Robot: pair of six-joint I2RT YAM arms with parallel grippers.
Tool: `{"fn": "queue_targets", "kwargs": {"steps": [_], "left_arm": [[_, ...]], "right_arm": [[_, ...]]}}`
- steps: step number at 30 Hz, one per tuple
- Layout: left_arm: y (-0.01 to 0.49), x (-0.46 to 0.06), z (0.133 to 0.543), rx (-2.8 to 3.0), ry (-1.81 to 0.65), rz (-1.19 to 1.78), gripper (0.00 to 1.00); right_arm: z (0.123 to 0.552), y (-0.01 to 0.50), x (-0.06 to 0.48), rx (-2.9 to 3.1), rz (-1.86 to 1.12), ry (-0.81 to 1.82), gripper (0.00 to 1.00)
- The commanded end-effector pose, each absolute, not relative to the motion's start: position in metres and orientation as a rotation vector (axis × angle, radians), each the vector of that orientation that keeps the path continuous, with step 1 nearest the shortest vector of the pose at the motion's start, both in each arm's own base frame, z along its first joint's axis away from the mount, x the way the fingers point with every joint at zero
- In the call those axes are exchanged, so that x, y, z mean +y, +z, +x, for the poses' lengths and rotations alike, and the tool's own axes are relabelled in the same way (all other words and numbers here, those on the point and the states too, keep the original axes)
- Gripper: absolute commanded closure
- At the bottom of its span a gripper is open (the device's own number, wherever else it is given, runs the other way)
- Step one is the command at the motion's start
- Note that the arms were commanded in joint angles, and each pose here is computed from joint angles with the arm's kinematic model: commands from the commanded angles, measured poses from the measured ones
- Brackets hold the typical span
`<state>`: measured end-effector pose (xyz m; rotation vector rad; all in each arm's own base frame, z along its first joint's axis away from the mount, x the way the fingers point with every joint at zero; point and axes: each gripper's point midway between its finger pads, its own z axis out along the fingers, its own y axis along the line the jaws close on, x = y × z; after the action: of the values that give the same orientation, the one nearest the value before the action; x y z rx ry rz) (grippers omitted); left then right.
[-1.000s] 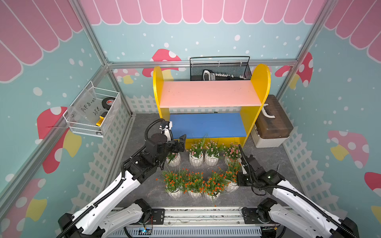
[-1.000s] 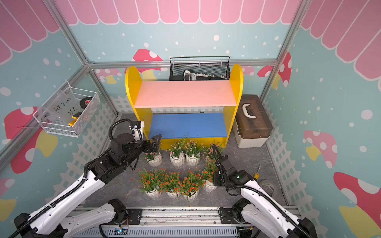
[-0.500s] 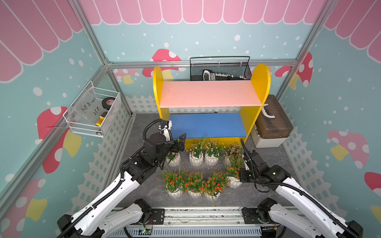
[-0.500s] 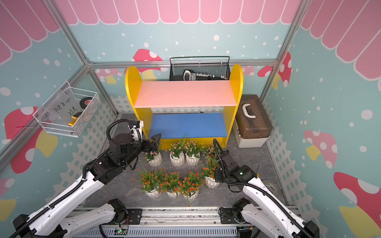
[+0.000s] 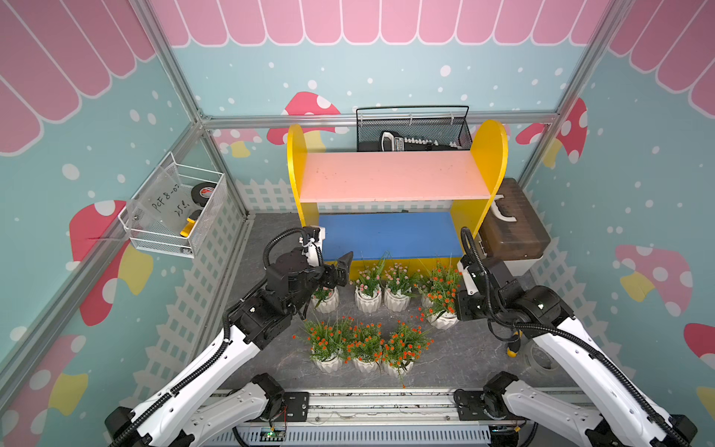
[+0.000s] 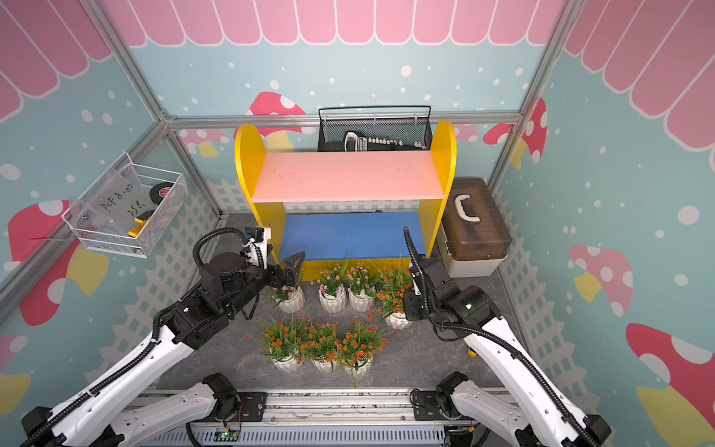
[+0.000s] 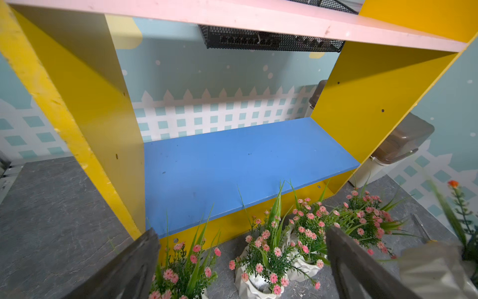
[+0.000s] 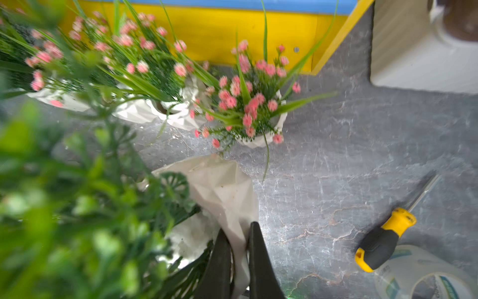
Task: Place the baby's breath potted plants on the rack by color
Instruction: Pick up the baby's breath potted plant from the center of the board, then place the baby's breath potted plant on the rack.
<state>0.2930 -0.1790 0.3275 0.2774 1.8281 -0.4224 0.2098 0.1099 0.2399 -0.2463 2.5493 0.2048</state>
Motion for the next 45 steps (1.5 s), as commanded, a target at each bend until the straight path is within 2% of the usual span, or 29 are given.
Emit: {"fn": "queue_targets", "kwargs": {"steps": [1,10,25,36,45], "left_arm": [[0.329,-0.196,0.282,1.784,-0.496,0.392,0.01],[0.312,-0.249,0.258,1.701,-0.652,0.602,0.01],[0.3,-0.329,0.218,1.561,-0.741,0.836,0.01],[0.3,-0.371,0.215,1.517,-0.724,0.839,0.01],[0.299,-0.387,0.234,1.541,-0.659,0.768,0.01]], "right_arm": [[0.219,0.268,0.116,2.487,-0.326,0.205,1.0],[0.243,0.302,0.142,2.433,-0.435,0.255,1.0],[0.257,0.316,0.169,2.409,-0.502,0.367,1.0],[0.257,0.318,0.18,2.401,-0.522,0.443,1.0],[0.253,0.32,0.189,2.39,-0.531,0.518,1.0]]}}
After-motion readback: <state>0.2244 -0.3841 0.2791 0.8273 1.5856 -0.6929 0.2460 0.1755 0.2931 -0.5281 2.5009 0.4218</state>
